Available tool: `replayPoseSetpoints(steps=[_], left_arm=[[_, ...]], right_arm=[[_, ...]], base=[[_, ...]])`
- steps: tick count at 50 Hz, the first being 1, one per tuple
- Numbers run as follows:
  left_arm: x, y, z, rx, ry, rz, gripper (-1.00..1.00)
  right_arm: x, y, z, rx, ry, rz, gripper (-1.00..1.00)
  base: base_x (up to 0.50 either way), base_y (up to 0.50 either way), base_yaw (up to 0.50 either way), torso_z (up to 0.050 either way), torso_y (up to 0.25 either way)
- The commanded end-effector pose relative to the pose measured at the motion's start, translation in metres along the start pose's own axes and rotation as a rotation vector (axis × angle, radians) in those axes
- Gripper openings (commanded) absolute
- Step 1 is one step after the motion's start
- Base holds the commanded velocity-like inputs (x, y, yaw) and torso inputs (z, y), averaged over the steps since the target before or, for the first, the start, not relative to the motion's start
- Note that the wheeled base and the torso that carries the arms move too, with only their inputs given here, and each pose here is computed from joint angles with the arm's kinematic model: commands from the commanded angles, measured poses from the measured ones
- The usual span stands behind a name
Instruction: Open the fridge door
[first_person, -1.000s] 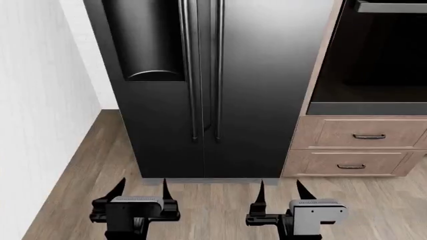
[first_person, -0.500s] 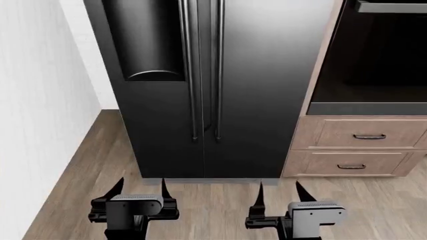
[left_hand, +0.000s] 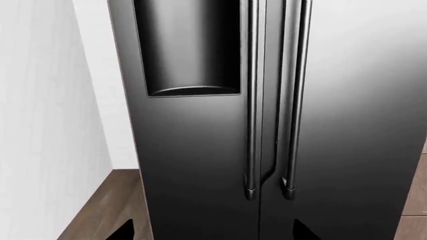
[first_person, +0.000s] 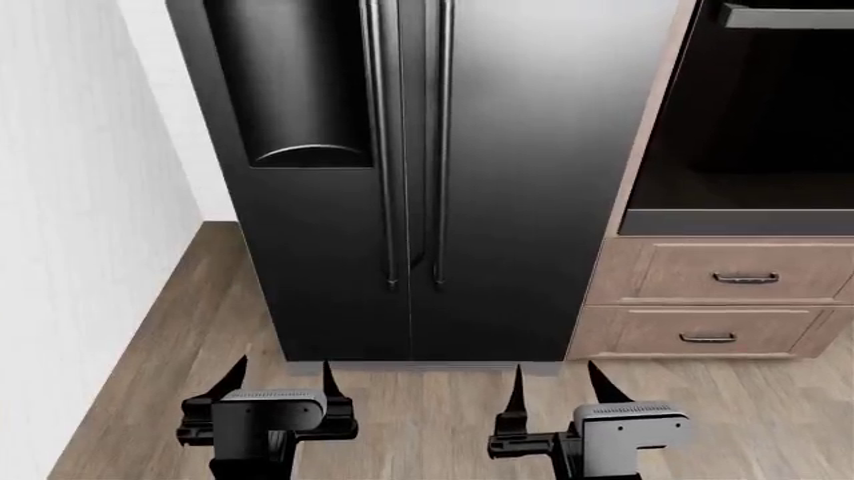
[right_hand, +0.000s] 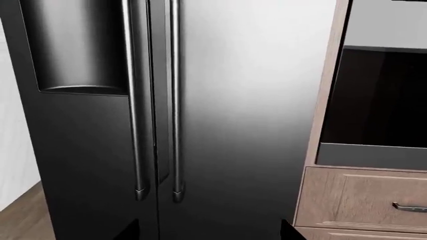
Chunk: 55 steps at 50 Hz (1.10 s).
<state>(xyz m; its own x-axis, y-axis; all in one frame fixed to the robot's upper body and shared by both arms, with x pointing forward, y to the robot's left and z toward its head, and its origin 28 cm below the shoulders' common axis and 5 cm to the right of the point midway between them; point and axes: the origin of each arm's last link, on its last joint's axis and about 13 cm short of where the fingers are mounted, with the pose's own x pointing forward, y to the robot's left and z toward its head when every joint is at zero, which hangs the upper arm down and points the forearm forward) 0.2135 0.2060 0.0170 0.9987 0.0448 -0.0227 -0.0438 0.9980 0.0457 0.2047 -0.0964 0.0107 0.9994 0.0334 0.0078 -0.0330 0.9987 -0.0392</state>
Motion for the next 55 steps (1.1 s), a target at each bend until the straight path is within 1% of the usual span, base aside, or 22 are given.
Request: replayPoseSetpoints(steps=[1,6,12,21,24,26,31,32,42,55], left_arm=[[0.000,0.000,-0.002,-0.016,-0.001,-0.007,1.00],[0.000,0.000,-0.002,-0.014,0.000,-0.006,1.00],[-0.001,0.000,-0.002,-0.014,0.000,-0.005,1.00],[-0.001,0.000,-0.002,-0.013,0.000,-0.005,1.00],[-0.001,0.000,-0.002,-0.013,0.000,-0.005,1.00],[-0.001,-0.001,-0.002,-0.013,0.000,-0.004,1.00],[-0.001,-0.001,-0.002,-0.012,0.000,-0.004,1.00],[0.000,-0.001,-0.002,-0.012,0.000,-0.004,1.00],[-0.001,0.000,-0.002,-0.015,0.000,-0.004,1.00],[-0.002,0.000,-0.001,-0.015,0.000,-0.004,1.00]], right_arm=[[0.000,0.000,0.000,-0.003,-0.010,0.009,1.00],[0.001,0.000,0.000,-0.005,-0.004,0.006,1.00],[-0.009,-0.004,-0.002,-0.001,-0.008,0.004,1.00],[0.001,0.000,0.001,0.006,-0.019,0.015,1.00],[0.000,0.000,0.001,0.005,-0.021,0.018,1.00],[-0.007,-0.003,0.000,0.006,-0.024,0.023,1.00],[-0.005,-0.002,0.000,0.007,-0.025,0.022,1.00],[-0.009,-0.003,-0.001,0.007,-0.024,0.022,1.00],[-0.012,-0.004,-0.002,0.002,-0.019,0.018,1.00],[0.000,0.000,0.001,0.000,-0.015,0.012,1.00]], base=[[0.10,0.00,0.00,0.000,0.000],[0.10,0.00,0.00,0.000,0.000],[0.10,0.00,0.00,0.000,0.000],[0.12,0.00,0.00,0.000,0.000],[0.19,0.00,0.00,0.000,0.000],[0.22,0.00,0.00,0.000,0.000],[0.25,0.00,0.00,0.000,0.000],[0.25,0.00,0.00,0.000,0.000],[0.25,0.00,0.00,0.000,0.000],[0.25,0.00,0.00,0.000,0.000]])
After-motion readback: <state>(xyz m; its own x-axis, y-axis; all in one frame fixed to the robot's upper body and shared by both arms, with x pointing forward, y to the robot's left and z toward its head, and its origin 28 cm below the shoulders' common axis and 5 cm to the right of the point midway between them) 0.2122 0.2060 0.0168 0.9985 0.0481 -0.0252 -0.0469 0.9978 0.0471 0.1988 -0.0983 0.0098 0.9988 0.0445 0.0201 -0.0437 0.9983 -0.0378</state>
